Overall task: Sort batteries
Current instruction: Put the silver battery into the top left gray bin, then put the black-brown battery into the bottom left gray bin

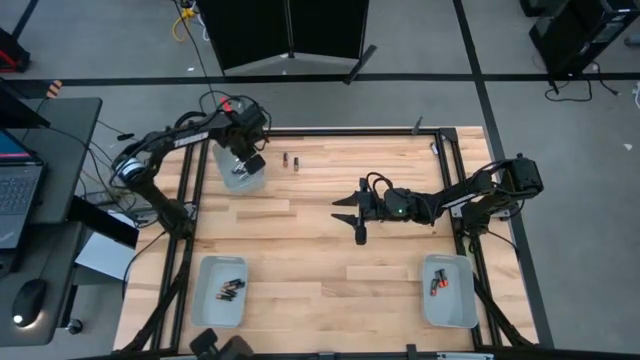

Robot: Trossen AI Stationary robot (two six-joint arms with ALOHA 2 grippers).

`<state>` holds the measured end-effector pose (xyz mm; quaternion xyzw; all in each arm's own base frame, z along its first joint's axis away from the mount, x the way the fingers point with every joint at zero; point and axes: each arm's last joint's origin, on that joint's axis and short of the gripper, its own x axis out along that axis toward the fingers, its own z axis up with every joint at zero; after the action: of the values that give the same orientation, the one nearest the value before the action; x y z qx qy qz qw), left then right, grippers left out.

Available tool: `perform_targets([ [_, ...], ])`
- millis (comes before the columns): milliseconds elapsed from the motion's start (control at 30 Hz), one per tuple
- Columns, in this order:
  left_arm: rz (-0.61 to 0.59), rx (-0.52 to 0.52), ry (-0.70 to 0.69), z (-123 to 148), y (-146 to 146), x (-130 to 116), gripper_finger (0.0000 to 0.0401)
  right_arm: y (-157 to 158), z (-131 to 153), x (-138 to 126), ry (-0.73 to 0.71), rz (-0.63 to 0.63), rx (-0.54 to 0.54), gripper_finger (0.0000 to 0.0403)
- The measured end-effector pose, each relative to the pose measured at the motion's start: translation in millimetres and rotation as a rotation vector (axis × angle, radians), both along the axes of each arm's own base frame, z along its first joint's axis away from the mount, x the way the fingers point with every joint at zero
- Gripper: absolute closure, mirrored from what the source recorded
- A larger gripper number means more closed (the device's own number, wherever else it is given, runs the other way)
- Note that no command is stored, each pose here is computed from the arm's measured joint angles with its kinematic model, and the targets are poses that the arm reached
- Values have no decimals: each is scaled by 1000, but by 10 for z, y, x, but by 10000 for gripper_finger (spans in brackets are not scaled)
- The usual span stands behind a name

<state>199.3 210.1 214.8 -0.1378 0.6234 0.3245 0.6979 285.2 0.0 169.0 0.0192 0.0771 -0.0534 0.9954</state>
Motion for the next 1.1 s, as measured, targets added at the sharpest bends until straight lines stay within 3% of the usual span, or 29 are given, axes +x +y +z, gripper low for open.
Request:
perform_targets([
  [367, 70, -105, 95, -407, 215, -37, 349, -26, -34, -6, 38, -6, -15, 234],
  [567, 54, -99, 93, -383, 209, -39, 283, -26, -38, -7, 41, -7, -10, 233],
  [700, 48, -68, 63, -272, 184, -51, 260, -35, -37, -7, 37, -15, 15, 233],
  [867, 23, 6, -60, 38, 56, -46, 257, -35, -38, -7, 38, -16, 19, 228],
  [1100, -42, 145, -429, 376, -302, -18, 255, -86, -4, -81, 107, -52, 88, 221],
])
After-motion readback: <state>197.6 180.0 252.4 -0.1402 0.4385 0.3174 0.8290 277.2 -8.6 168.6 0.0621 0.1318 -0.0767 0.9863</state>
